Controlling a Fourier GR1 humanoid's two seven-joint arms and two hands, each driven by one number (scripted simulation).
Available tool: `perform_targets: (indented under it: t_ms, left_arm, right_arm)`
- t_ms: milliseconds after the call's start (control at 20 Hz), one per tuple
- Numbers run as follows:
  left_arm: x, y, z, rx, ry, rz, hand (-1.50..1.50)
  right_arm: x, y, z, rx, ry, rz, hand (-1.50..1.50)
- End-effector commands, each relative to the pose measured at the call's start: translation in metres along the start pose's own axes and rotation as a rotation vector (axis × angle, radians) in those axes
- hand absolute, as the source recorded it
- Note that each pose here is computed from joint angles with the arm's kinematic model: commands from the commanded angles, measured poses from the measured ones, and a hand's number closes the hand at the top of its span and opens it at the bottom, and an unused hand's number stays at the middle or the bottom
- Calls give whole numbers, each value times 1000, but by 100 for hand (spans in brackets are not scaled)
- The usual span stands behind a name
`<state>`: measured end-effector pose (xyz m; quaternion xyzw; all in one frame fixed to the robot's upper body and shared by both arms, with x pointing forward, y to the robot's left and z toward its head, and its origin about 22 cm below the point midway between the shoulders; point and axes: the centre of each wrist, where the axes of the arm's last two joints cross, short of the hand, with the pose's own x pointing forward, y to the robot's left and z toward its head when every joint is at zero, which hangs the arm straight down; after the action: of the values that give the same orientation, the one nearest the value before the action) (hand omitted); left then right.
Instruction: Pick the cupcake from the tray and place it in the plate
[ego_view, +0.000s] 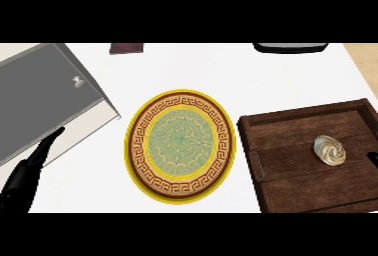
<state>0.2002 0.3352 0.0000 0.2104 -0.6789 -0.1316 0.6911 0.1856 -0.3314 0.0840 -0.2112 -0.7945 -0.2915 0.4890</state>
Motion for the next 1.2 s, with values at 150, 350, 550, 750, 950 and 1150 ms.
perform_targets:
  t_ms: [150, 350, 550, 750, 950, 1150]
  left_arm:
    - [7, 26, -13, 22, 12, -10, 0]
    - [2, -7, -10, 14, 8, -6, 0]
    - [3, -10, -14, -20, 0, 4, 0]
    - [4, -2, -9, -14, 12, 1, 0]
    - [1, 17, -25, -2, -9, -6, 0]
    - [14, -1, -35, -7, -4, -3, 0]
  right_arm:
    - [30, -42, 19, 231, 172, 274, -150]
    - [39, -60, 6, 308, 298, 469, -150]
    - [59, -39, -29, 344, 345, 567, -150]
    - [60, -32, -40, 402, 466, 643, -150]
    - [51, -23, -62, 488, 542, 727, -150]
    - [26, -21, -70, 572, 622, 737, -150]
